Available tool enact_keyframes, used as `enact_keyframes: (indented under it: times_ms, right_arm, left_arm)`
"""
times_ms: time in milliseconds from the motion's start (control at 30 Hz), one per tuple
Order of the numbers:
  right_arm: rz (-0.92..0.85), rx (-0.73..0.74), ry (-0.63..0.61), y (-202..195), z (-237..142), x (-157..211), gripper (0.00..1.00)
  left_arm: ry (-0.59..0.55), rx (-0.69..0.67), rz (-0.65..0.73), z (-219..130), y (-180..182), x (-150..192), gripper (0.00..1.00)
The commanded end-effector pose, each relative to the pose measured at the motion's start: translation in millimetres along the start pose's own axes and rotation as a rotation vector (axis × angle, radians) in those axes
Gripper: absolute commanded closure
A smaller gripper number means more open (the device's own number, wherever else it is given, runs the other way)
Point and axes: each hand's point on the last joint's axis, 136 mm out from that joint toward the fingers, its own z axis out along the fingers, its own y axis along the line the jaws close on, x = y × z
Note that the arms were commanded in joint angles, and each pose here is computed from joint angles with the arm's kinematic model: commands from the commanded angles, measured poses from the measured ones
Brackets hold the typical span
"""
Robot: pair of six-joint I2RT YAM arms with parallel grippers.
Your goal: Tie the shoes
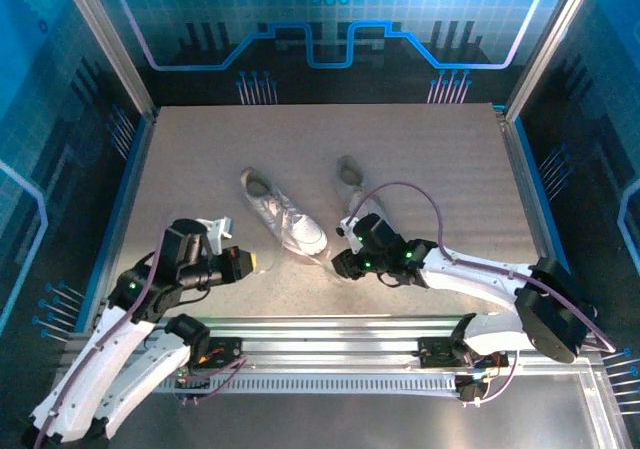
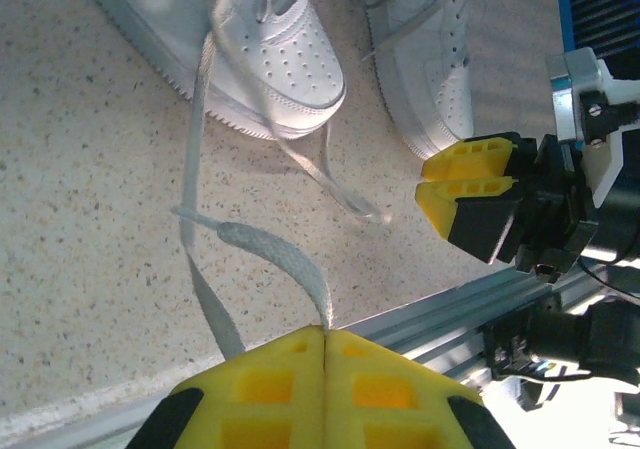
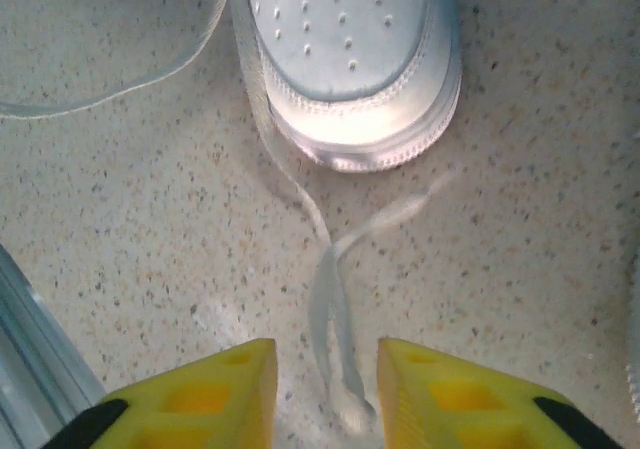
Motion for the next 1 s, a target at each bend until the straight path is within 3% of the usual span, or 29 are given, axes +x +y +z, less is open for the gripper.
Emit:
enact_keyframes:
  times_ms: [0,200,333,533,967]
  right_arm:
    - [0.007,0.012,0.001,5.6,-9.7,-11.0,0.64]
    - [-0.006,0.039,-0.069,7.5,-21.1,-44.1,0.51]
    - [0.003,-0.022,-0.099,16.9,-11.1,-79.7,0.51]
    - [0.009,-0.094,-0.082,24.2,23.8,-131.0,0.53]
    - [-0.001,-0.145,-0.034,26.5,78.2,-172.3,0.55]
  left_arm:
    - [0.013,0.049,0.140,0.5,-19.5,-11.3,1.00]
    - [0.032,0.078,0.268,13.4,-29.2,-33.5,1.00]
    - [0.013,0.131,0.372,17.1,-35.1,-54.2,1.00]
    - [-0.047,0.189,0.646,18.1,-40.2,-77.3,1.00]
    - [-0.071,0.212,0.670,52.5,-1.4,-111.4,1.00]
